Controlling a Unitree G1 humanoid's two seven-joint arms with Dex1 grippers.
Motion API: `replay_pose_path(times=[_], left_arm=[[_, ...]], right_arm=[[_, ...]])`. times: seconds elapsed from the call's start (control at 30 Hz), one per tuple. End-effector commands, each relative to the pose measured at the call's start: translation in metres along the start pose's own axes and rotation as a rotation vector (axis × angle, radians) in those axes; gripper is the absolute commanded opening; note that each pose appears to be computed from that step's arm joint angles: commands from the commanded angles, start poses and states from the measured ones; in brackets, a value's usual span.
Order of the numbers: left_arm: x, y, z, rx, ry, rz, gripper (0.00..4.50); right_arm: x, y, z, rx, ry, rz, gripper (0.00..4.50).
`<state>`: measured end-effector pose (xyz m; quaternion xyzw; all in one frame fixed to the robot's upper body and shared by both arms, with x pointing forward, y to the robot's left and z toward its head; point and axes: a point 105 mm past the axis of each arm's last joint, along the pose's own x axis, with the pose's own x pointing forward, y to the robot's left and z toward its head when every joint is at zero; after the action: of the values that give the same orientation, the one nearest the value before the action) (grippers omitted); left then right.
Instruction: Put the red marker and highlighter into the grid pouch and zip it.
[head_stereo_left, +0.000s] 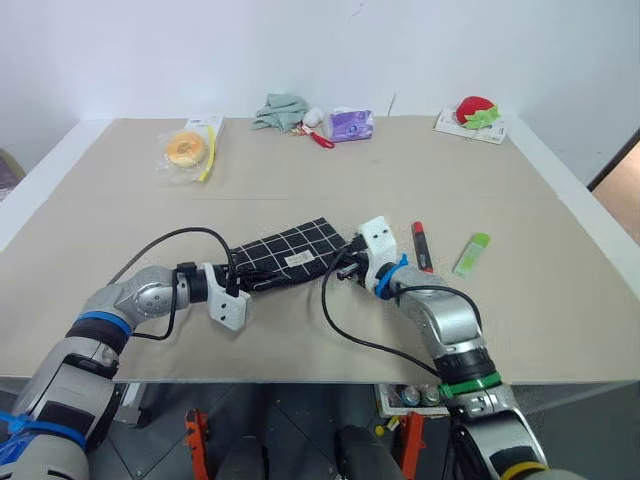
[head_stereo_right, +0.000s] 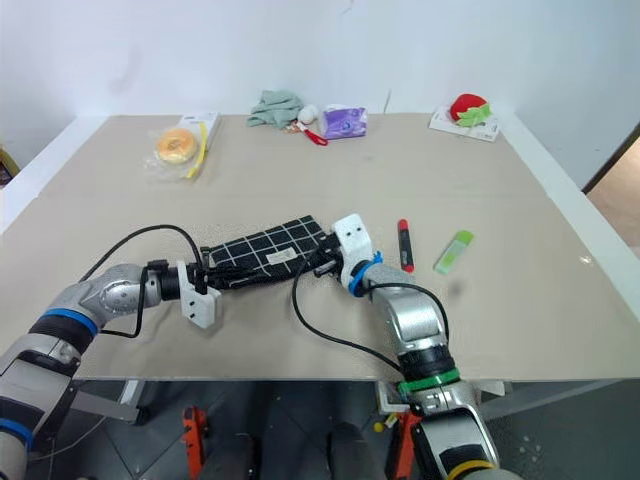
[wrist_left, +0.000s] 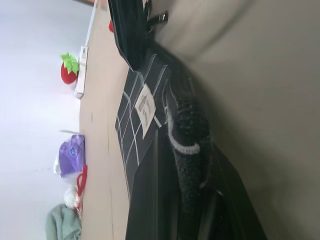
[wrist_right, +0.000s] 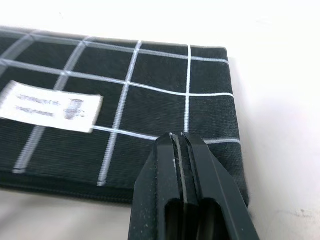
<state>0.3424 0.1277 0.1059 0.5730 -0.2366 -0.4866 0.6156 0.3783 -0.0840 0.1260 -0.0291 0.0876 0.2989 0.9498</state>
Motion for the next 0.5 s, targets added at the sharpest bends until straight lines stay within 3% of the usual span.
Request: replay_pose_path(times=[0.03, 0.13, 0.23, 0.5], left_arm=[[0.007, -0.019, 0.002, -0.058, -0.002, -0.049, 0.00], [0.008, -0.019, 0.004, -0.063, -0.005, -0.049, 0.00], [0.009, -0.020, 0.006, -0.069, -0.011, -0.048, 0.00], [0.010, -0.020, 0.006, -0.077, -0.004, -0.048, 0.00]], right_arm=[[-0.021, -0.005, 0.033, 0.022, -0.118, 0.007, 0.88], [-0.029, -0.012, 0.033, 0.037, -0.104, -0.028, 2.36], [-0.032, -0.017, 0.016, 0.084, 0.002, -0.062, 3.77], [-0.027, -0.016, -0.005, 0.091, 0.109, -0.089, 3.77]])
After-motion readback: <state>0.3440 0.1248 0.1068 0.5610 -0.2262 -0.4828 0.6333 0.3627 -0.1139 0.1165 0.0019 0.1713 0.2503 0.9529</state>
